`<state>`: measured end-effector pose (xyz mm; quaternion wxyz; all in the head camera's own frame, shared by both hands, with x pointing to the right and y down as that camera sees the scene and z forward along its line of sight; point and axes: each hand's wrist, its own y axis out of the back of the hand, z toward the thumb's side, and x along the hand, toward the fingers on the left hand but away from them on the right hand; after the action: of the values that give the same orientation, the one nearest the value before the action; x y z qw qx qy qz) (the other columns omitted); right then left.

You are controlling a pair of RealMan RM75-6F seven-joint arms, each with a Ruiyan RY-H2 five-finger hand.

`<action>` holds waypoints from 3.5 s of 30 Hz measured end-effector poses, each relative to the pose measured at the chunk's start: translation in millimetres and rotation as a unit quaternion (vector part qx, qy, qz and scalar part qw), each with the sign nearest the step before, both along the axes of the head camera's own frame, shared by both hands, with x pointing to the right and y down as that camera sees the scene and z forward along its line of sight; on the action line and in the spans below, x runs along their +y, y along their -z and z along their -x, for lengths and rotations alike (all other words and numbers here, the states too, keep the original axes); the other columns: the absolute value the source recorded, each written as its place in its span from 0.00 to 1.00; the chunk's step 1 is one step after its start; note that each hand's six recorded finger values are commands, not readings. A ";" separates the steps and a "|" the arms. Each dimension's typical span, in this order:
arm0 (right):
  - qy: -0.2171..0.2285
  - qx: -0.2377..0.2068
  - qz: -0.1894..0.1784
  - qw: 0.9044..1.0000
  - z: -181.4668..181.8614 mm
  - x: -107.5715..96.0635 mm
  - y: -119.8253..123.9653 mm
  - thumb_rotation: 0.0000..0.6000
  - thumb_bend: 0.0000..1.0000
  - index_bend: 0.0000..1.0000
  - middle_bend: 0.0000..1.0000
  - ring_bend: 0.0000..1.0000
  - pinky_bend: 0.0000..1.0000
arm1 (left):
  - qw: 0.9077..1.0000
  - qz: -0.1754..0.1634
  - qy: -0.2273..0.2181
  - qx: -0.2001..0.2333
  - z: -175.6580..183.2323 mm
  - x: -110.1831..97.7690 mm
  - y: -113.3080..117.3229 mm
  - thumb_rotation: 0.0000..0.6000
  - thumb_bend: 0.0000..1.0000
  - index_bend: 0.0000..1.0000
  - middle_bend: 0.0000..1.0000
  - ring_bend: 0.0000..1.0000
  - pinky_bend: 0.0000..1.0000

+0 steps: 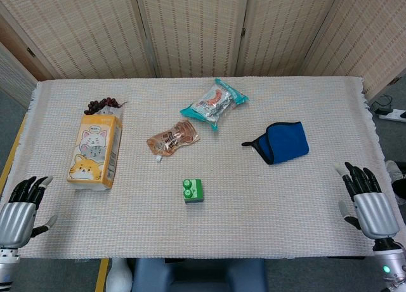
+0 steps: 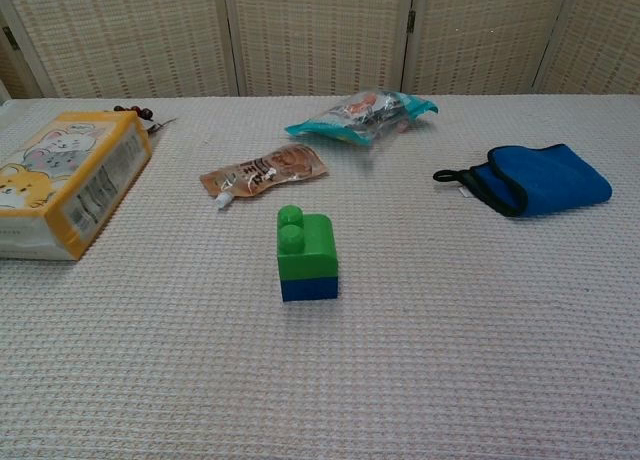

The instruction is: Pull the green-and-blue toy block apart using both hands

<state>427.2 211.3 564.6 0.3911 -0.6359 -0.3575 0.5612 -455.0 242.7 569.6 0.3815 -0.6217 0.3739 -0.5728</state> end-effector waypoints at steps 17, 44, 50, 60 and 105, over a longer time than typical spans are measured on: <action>0.014 -0.022 -0.013 1.000 6.6 6.1 13.9 1.00 0.50 0.00 0.00 0.00 0.00 | 0.988 0.033 -0.103 0.106 -78.3 14.1 -1.6 1.00 0.27 0.19 0.21 0.12 0.23; -0.005 -0.046 0.019 0.999 -3.3 -10.4 1.5 1.00 0.50 0.00 0.00 0.00 0.00 | 0.954 0.118 -0.159 0.226 -274.2 -32.2 -63.2 1.00 0.26 0.14 0.30 0.08 0.00; -0.015 -0.051 0.030 0.998 -8.1 -13.1 -3.2 1.00 0.50 0.00 0.00 0.00 0.00 | 0.962 0.085 -0.151 0.209 -292.8 -45.5 -88.3 1.00 0.25 0.13 0.30 0.07 0.00; -0.031 -0.050 0.031 0.998 -18.3 -19.9 -4.5 1.00 0.50 0.00 0.00 0.00 0.00 | 0.968 0.063 -0.138 0.199 -310.4 -61.4 -114.3 1.00 0.25 0.13 0.29 0.06 0.00; -0.028 -0.059 0.035 0.997 -18.9 -19.5 -3.6 1.00 0.50 0.00 0.00 0.00 0.00 | 0.968 0.074 -0.135 0.199 -331.5 -50.8 -137.2 1.00 0.25 0.21 0.30 0.12 0.00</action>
<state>446.1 191.8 568.2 0.3310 -0.6709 -0.3779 0.5454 -123.5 192.0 706.8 0.3262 -0.7944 0.3110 -0.4071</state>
